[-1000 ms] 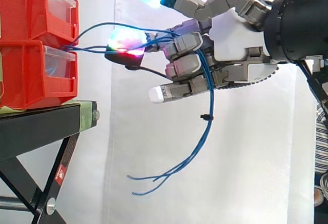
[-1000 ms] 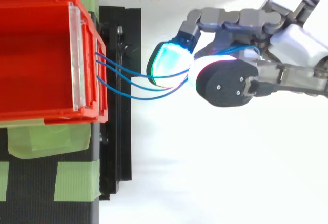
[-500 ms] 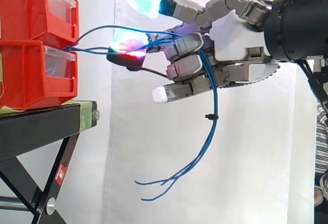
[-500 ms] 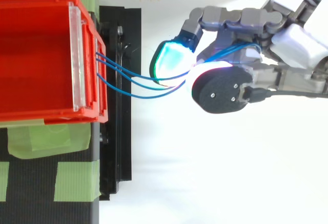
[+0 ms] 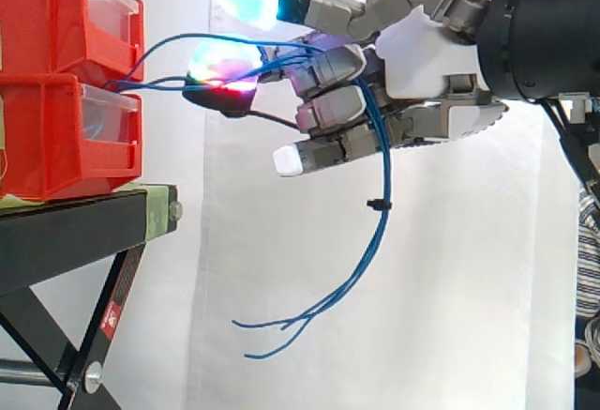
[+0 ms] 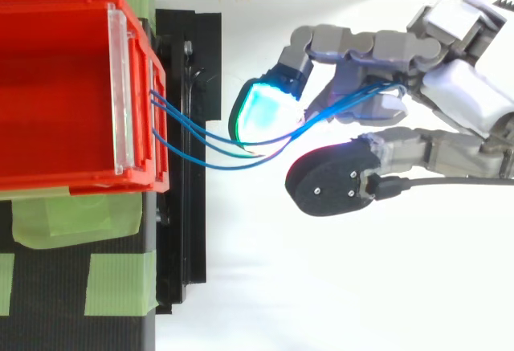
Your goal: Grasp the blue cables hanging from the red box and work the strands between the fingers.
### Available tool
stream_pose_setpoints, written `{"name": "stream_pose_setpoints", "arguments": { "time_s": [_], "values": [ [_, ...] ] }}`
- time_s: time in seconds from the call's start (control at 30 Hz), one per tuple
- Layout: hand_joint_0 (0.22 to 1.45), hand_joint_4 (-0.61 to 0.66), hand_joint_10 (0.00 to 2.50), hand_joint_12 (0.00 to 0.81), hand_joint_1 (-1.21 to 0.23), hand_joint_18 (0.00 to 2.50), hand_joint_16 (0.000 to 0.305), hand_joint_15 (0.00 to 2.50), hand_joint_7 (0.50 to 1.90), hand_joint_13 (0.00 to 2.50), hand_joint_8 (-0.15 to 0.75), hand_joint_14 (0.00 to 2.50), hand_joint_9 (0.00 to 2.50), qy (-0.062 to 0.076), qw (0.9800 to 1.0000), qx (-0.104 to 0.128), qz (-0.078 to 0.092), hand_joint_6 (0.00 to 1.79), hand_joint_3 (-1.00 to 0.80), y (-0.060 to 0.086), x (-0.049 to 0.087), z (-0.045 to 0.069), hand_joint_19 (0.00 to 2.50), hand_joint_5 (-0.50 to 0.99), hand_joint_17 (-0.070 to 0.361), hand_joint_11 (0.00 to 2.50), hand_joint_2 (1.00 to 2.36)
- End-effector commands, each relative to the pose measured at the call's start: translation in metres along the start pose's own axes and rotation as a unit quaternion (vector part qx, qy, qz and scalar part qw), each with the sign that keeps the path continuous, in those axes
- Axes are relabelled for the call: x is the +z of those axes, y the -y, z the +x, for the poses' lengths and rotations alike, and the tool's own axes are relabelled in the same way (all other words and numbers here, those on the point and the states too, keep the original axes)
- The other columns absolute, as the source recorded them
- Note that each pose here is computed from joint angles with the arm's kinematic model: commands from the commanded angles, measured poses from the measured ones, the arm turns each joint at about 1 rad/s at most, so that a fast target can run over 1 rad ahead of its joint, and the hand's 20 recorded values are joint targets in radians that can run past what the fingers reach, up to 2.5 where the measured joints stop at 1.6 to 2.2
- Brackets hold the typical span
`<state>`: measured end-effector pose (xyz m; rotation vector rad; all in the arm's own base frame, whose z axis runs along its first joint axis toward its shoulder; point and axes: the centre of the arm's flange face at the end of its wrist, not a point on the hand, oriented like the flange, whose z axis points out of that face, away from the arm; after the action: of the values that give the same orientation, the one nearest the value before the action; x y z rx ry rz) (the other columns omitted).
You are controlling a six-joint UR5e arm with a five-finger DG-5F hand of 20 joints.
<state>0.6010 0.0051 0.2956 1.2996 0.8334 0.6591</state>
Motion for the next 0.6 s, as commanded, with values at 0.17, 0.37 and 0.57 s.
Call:
{"name": "stream_pose_setpoints", "arguments": {
  "time_s": [0.17, 0.37, 0.57],
  "values": [
    [0.88, 0.24, 2.5, 0.47, -0.69, 0.79, 0.054, 1.85, 1.47, 0.35, 0.435, 2.5, 0.55, 0.001, 1.0, -0.006, 0.001, 0.01, -0.95, 0.0, -0.004, 0.004, 0.85, 0.54, 0.122, 2.5, 1.0],
    [0.88, 0.23, 2.5, 0.477, -0.69, 0.82, 0.055, 1.88, 1.56, 0.38, 0.432, 2.5, 0.58, 0.001, 0.9999, -0.013, 0.001, 0.0, -0.87, 0.0, -0.007, 0.007, 0.87, 0.57, 0.123, 2.5, 1.01],
    [0.87, 0.23, 2.5, 0.477, -0.7, 0.84, 0.056, 1.87, 1.57, 0.41, 0.435, 2.5, 0.61, 0.003, 0.9999, -0.016, 0.001, 0.05, -0.77, -0.002, -0.011, 0.013, 0.83, 0.58, 0.126, 2.5, 1.01]
  ]
}}
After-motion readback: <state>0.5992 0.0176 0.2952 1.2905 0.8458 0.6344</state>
